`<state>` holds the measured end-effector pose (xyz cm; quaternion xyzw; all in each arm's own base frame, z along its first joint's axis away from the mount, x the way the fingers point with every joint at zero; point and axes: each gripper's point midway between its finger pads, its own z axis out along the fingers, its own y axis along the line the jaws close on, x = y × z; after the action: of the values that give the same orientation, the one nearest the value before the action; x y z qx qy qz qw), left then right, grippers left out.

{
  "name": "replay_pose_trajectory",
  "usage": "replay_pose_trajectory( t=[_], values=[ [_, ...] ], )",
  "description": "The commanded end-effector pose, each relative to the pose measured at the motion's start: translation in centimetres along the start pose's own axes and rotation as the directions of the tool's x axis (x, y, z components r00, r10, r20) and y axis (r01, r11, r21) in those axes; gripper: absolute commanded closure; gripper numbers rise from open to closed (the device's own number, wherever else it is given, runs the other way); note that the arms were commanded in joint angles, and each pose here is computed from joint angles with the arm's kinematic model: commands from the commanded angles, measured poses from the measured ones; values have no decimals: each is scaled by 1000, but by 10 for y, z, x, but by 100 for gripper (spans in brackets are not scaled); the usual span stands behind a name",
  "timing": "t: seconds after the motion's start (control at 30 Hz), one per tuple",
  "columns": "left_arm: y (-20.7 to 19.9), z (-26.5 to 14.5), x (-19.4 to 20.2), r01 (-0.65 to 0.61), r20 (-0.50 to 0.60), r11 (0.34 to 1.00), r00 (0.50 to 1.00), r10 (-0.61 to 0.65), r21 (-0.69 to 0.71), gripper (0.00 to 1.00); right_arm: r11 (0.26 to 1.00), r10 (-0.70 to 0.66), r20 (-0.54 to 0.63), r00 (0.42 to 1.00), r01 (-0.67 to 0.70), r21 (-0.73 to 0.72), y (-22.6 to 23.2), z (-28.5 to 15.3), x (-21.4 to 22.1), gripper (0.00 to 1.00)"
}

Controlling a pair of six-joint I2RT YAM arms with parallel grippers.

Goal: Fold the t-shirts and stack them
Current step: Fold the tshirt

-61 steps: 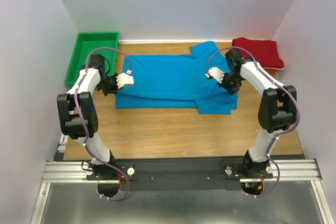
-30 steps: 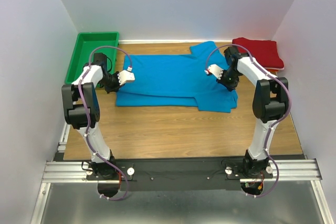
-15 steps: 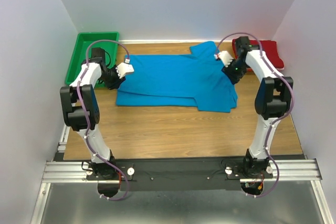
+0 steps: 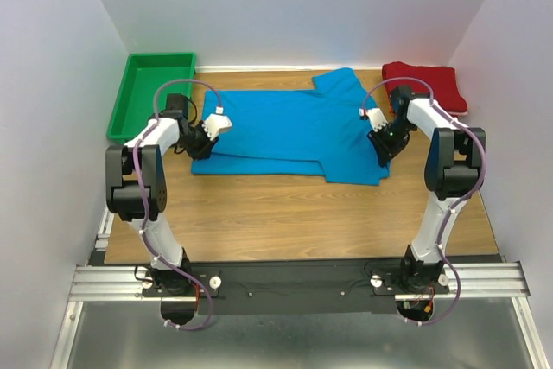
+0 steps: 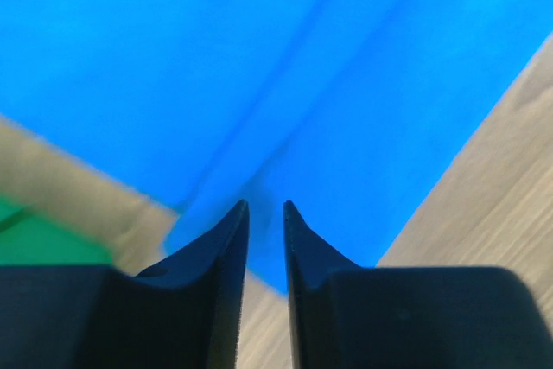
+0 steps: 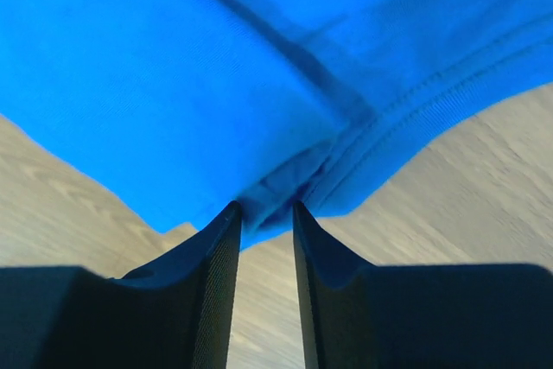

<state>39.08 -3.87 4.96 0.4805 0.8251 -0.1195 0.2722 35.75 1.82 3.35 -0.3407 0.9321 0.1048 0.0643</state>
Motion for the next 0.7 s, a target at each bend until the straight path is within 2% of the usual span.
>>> replay_pose_trajectory(
  t=[0.0,0.23,0.4,0.5,0.53,0.67],
  values=[
    [-15,25,16,62,-43,998,997,-61,10,75,999,51,-14,999,-51,13,-6,24,5,64],
    [-44,35,60,95,-152,995,984,-88,37,85,997,54,-81,995,-50,55,-1,34,36,69],
    [-80,24,83,81,-194,994,979,-66,68,85,998,43,-118,992,-38,39,22,31,67,70],
    [-89,11,76,43,-160,996,987,-31,77,82,997,55,-77,996,-51,54,31,15,67,70],
    [-91,5,71,36,-146,996,989,-24,82,77,996,61,-62,996,-57,61,32,9,64,69],
    [-78,-25,7,-102,16,994,995,102,24,62,991,109,9,994,-110,81,37,-20,50,53]
  ],
)
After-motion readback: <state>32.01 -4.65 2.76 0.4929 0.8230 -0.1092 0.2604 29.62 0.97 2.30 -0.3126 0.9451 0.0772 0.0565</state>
